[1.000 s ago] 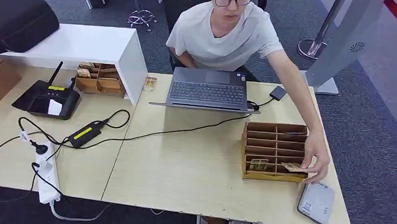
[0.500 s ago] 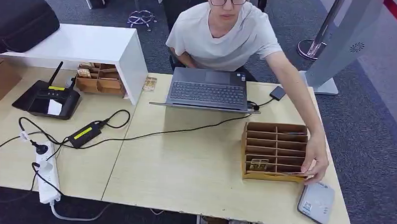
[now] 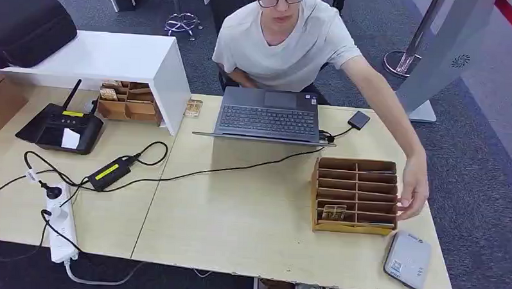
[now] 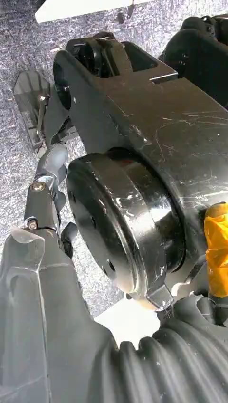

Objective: Pass the card to the sensor for recognition and then transmit it.

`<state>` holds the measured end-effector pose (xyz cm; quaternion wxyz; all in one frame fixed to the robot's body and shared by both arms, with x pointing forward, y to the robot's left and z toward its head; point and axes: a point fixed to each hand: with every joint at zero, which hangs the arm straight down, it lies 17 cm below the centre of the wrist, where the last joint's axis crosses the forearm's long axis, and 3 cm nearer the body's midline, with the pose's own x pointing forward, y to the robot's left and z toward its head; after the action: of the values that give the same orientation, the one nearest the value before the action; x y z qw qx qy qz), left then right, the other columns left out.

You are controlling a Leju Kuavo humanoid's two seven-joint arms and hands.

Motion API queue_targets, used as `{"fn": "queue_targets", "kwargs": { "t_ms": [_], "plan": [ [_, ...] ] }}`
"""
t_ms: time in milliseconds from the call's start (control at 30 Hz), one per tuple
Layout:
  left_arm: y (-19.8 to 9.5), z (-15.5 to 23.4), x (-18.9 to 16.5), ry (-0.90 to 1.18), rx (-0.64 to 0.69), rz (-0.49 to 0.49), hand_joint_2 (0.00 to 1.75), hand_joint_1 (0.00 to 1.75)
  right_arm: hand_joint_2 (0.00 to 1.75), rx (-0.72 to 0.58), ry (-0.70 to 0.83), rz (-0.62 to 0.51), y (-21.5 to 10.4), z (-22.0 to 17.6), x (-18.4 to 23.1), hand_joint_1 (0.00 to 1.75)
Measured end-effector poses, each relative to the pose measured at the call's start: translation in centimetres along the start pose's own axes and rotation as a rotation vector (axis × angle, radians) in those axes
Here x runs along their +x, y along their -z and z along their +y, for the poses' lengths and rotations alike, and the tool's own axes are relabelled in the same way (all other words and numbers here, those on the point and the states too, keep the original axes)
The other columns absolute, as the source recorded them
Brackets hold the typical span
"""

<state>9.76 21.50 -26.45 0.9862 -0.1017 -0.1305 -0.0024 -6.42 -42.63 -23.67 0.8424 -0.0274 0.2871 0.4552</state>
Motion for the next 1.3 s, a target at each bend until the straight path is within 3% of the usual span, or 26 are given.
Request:
{"fn": "queue_targets", "kwargs": {
  "t_ms": [300,867,1300],
  "plan": [
    [0.0,0.1,0.0,-0.004,0.001,-0.001,1.75,0.0,1.75,0.043,-0.005,-0.016,-0.3,1.4,1.2,0.0],
    [0.0,0.6,-0.2,0.016,0.025,0.012,1.75,0.0,1.75,0.241,-0.073,-0.059,-3.0,8.7,7.0,0.0],
    [0.0,1.1,-0.7,0.037,0.033,0.031,1.75,0.0,1.75,0.343,-0.105,-0.056,-4.2,12.0,8.2,0.0]
  ]
}}
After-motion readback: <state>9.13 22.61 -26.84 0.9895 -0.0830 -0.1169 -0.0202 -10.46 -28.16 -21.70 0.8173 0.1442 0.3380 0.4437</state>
